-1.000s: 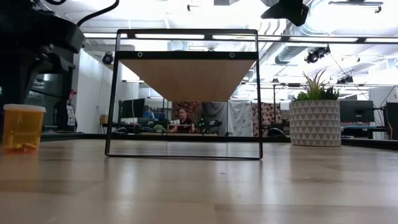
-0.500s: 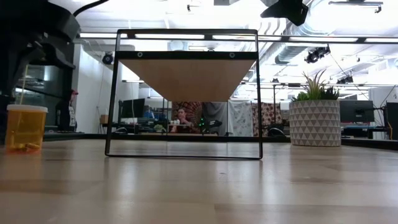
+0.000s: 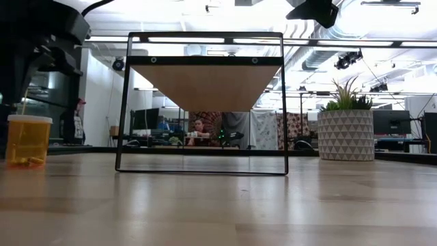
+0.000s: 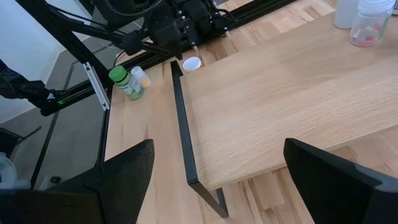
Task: Pick and place medicine bottles onto shelf by color
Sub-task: Put the orange medicine bottle on the shelf
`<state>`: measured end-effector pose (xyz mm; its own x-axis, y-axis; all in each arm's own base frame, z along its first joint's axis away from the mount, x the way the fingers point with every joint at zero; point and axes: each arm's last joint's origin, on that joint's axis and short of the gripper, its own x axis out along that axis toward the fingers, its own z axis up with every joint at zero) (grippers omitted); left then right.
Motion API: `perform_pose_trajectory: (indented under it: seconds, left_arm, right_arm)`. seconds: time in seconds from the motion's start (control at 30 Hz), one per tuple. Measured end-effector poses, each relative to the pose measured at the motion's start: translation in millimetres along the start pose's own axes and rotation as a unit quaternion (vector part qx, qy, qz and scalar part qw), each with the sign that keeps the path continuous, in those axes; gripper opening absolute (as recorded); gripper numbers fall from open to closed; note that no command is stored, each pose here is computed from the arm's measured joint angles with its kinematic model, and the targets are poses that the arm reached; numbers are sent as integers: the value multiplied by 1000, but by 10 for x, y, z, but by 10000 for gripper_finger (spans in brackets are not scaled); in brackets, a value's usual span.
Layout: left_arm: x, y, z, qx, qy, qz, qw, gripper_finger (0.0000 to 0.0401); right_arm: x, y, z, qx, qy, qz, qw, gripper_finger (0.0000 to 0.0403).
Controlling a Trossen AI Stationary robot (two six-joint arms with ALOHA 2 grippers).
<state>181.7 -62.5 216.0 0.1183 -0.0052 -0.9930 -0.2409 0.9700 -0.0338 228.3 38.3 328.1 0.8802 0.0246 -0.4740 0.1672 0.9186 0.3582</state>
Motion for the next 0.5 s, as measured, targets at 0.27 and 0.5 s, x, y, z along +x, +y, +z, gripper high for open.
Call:
perform_pose_trajectory:
  seconds: [0.27, 0.5]
  left_arm:
    - [-1, 1, 14, 1, -5, -3, 1000, 0]
    - [-1, 5, 16, -21, -10, 4, 1000, 3]
  right_arm:
    - [0, 0, 0, 0, 0, 0, 1000, 349]
    - [0, 0, 0, 2, 0, 0, 1000, 349]
